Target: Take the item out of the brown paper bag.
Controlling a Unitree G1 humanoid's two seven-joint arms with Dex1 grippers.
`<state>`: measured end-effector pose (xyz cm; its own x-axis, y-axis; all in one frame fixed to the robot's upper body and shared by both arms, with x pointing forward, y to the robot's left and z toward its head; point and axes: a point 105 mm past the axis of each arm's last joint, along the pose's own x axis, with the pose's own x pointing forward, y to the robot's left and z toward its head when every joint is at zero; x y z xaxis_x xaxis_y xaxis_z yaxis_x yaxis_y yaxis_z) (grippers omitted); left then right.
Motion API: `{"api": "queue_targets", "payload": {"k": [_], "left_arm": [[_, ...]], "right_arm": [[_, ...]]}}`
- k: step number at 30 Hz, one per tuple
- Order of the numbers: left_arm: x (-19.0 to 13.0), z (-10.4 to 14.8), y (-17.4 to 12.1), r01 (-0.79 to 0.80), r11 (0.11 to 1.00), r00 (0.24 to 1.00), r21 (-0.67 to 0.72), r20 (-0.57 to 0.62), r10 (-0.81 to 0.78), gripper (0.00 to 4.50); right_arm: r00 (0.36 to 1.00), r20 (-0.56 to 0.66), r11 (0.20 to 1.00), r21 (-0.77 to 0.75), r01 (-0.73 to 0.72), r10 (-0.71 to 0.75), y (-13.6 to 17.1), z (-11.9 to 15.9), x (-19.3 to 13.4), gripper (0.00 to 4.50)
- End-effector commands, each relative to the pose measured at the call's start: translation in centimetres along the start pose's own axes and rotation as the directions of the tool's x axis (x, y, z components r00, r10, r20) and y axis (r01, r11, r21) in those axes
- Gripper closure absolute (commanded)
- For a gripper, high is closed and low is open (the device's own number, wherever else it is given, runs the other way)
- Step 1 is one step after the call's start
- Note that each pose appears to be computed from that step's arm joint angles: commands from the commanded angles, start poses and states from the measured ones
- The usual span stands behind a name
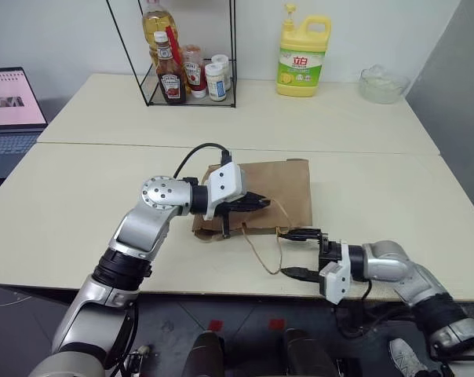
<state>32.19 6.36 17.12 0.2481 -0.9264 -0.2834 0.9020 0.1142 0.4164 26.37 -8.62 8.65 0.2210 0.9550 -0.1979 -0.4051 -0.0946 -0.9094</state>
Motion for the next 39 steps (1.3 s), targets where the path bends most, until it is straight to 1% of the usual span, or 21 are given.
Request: {"api": "queue_targets", "payload": {"k": [1, 5, 6, 7, 10, 12, 14, 15, 17, 18, 22, 25, 27, 32, 39], "left_arm": [[-0.3, 1.4, 0.6, -0.024, 0.999, 0.999, 0.044, 0.034, 0.023, 4.47], [-0.4, 1.3, 0.6, -0.025, 0.999, 0.999, 0.043, 0.034, 0.023, 4.47], [-0.3, 1.4, 0.6, -0.025, 0.999, 0.999, 0.044, 0.034, 0.024, 4.5], [-0.4, 1.4, 0.6, -0.026, 0.999, 0.999, 0.044, 0.035, 0.025, 4.5], [-0.4, 1.4, 0.7, -0.03, 0.999, 0.999, 0.045, 0.035, 0.028, 4.5], [-0.4, 1.4, 0.8, -0.032, 0.998, 0.999, 0.046, 0.035, 0.031, 4.5], [-0.4, 1.4, 0.7, -0.034, 0.998, 0.999, 0.047, 0.036, 0.033, 4.5], [-0.4, 1.5, 0.7, -0.035, 0.998, 0.999, 0.047, 0.036, 0.033, 4.5], [-0.5, 1.5, 0.8, -0.038, 0.998, 0.999, 0.049, 0.036, 0.036, 4.5], [-0.5, 1.5, 0.8, -0.04, 0.998, 0.999, 0.051, 0.035, 0.038, 4.5], [-0.9, 1.9, 1.8, -0.07, 0.995, 0.997, 0.07, 0.037, 0.067, 4.5], [-1.2, 2.4, 2.6, -0.094, 0.992, 0.995, 0.082, 0.041, 0.091, 4.5], [-1.4, 2.9, 3.8, -0.135, 0.987, 0.99, 0.09, 0.047, 0.131, 4.5], [-1.5, 3.8, 5.7, -0.192, 0.976, 0.98, 0.105, 0.061, 0.187, 4.5], [-1.6, 4.3, 7.0, -0.226, 0.967, 0.973, 0.116, 0.071, 0.219, 4.5]], "right_arm": [[0.998, 0.038, 0.997, -0.065, 0.051, -0.048, -0.9, 0.5, 0.6, 0.0], [0.996, 0.05, 0.994, -0.076, 0.076, -0.072, -1.1, 0.4, 1.7, 0.0], [0.996, 0.051, 0.994, -0.076, 0.078, -0.074, -1.2, 0.4, 1.8, 0.39], [0.996, 0.052, 0.994, -0.079, 0.081, -0.077, -1.2, 0.3, 1.9, 0.61], [0.995, 0.048, 0.992, -0.091, 0.09, -0.086, -1.4, 0.0, 2.0, 1.63], [0.995, 0.045, 0.991, -0.099, 0.095, -0.091, -1.5, -0.2, 2.0, 2.41], [0.994, 0.037, 0.989, -0.102, 0.105, -0.101, -1.7, -0.5, 2.1, 3.09], [0.994, 0.034, 0.989, -0.102, 0.107, -0.104, -1.8, -0.6, 2.1, 3.53], [0.994, 0.031, 0.991, -0.084, 0.103, -0.1, -1.5, -0.7, 2.2, 4.25], [0.995, 0.03, 0.993, -0.071, 0.094, -0.092, -1.3, -0.8, 2.3, 4.47], [0.997, 0.013, 0.997, 0.029, 0.071, -0.071, -0.5, -0.9, 2.7, 4.47], [0.999, 0.014, 0.996, 0.069, 0.047, -0.049, -0.1, -0.7, 3.0, 4.47], [1.0, 0.004, 0.995, 0.098, 0.018, -0.019, 0.5, -0.6, 3.2, 4.47], [1.0, -0.019, 0.992, 0.127, -0.005, 0.007, 1.1, -0.8, 3.3, 4.47], [0.999, -0.054, 0.989, 0.147, 0.004, 0.004, 0.9, -1.3, 3.5, 4.47]]}}
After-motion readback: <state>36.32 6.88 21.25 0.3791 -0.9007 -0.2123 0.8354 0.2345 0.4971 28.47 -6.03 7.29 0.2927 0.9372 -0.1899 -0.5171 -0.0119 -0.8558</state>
